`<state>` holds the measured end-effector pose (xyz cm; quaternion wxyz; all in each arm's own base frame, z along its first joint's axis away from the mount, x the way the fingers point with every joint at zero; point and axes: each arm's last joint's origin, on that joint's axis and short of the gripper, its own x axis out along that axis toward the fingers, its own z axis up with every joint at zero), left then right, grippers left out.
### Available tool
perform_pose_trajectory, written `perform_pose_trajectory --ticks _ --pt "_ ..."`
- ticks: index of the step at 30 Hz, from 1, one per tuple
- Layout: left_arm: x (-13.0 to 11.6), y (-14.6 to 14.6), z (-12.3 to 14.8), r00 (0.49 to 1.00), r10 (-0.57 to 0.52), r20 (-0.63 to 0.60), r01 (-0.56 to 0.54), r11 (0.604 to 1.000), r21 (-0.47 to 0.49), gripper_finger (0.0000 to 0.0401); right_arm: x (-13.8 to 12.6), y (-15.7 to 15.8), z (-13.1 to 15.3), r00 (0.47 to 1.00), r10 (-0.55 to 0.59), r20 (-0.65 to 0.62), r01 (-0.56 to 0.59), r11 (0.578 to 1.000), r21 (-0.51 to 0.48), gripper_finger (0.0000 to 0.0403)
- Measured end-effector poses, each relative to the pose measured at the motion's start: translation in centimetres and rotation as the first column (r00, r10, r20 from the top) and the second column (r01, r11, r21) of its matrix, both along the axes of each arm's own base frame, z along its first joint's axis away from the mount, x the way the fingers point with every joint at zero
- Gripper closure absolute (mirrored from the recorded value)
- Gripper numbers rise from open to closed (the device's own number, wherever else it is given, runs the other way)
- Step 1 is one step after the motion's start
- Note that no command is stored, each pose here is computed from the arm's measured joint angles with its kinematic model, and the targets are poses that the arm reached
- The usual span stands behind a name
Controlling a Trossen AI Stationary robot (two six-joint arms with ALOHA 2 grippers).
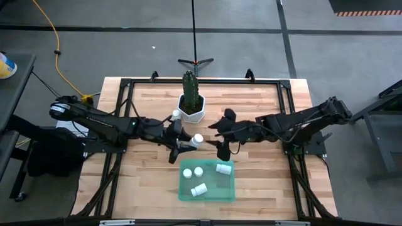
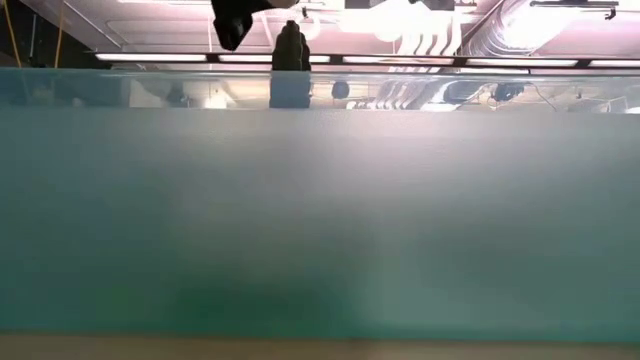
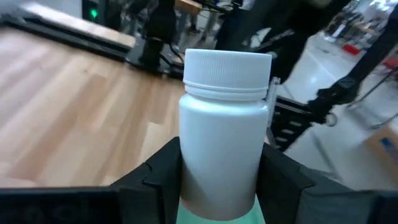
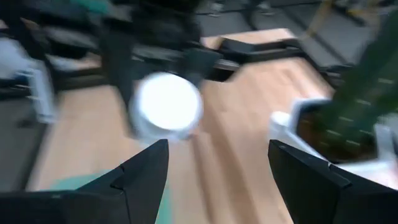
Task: Pick and place pill bottles into a basket
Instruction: Put the white pill bottle into the green bin
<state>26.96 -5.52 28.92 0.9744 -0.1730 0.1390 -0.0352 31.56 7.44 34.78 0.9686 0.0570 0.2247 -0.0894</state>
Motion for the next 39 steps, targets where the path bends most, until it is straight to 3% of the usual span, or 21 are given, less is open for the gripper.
perform_pose_trajectory --ticks 5,11,18,23,39 --pt "0.0 0.0 0.0 1.000 0.017 0.012 -0.018 0.995 0.095 0.0207 0.5 0.0 0.8 0.990 0.111 0.089 -0.118 0.991 0.068 0.0136" --pt "0.1 0.0 0.2 0.999 0.022 0.036 -0.026 0.993 0.112 0.0209 0.7 0.2 1.3 0.976 0.164 0.140 -0.177 0.980 0.090 0.0136" --pt "0.2 0.0 1.1 0.991 0.012 0.136 -0.030 0.990 0.135 0.0209 0.8 -0.3 1.3 0.981 0.137 0.138 -0.149 0.985 0.084 0.0136" --pt "0.4 -0.1 0.9 0.992 0.003 0.123 -0.020 0.991 0.135 0.0209 1.1 -1.3 1.4 0.984 0.102 0.148 -0.115 0.990 0.085 0.0136" --pt "0.6 -0.1 1.0 0.987 0.013 0.157 -0.036 0.989 0.141 0.0211 2.2 -1.5 0.8 0.974 0.143 0.175 -0.168 0.976 0.135 0.0136"
